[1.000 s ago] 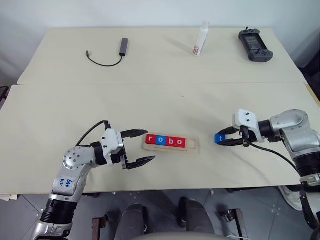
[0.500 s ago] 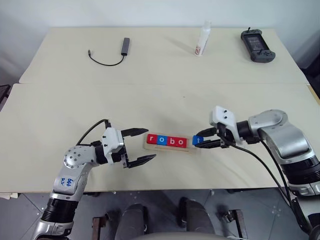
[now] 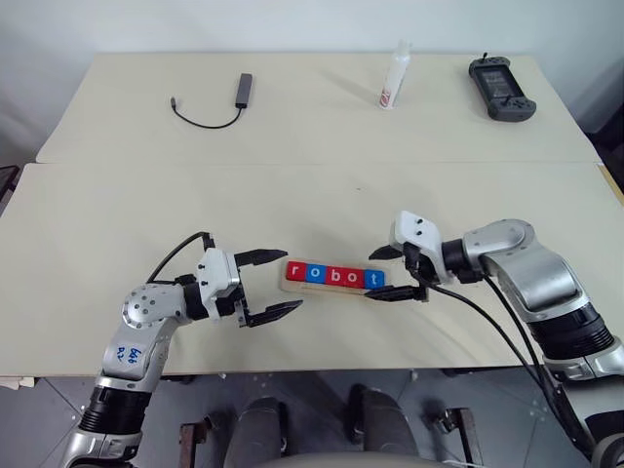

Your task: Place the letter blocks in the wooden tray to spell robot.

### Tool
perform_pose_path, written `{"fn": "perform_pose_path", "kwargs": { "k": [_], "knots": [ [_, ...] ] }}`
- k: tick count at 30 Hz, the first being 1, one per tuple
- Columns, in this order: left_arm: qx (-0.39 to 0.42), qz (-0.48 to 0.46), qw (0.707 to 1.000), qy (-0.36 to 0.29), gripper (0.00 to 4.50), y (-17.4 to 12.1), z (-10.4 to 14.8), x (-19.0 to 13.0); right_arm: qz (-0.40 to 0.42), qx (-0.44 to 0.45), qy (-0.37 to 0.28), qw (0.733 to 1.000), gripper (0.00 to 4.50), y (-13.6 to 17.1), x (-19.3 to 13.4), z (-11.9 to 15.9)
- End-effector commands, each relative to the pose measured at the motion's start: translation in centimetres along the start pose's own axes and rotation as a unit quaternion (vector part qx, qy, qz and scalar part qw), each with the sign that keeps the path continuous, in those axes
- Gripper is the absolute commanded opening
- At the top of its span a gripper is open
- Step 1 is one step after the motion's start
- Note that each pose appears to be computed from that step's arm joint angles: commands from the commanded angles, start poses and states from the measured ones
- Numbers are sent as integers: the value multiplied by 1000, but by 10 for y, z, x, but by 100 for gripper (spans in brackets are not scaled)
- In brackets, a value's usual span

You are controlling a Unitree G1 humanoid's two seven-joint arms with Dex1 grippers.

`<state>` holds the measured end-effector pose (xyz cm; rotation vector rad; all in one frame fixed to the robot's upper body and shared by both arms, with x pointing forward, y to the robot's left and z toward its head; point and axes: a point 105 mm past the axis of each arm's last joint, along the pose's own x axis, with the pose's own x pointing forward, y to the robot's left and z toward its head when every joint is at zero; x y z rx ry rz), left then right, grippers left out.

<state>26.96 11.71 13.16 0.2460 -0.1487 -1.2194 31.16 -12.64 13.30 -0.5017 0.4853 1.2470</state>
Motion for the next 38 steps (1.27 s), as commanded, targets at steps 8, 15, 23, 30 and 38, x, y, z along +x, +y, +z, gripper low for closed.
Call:
{"fn": "perform_pose_path", "kwargs": {
  "k": [8,15,23,30,38],
  "knots": [
    [18,11,1000,-7,450,0,6,-5,-51,8,-16,999,353,1,-39,-9],
    [-4,29,1000,7,450,7,5,-30,-112,-14,-93,989,448,8,-72,-24],
    [10,58,997,58,450,23,-2,-62,-109,-53,-229,966,448,28,-94,-19],
    [8,88,994,63,450,38,1,-74,-84,-42,-223,970,448,27,-93,-25],
    [18,95,993,71,450,42,-4,-69,-91,-56,-238,965,448,19,-89,-18]
  ]
}}
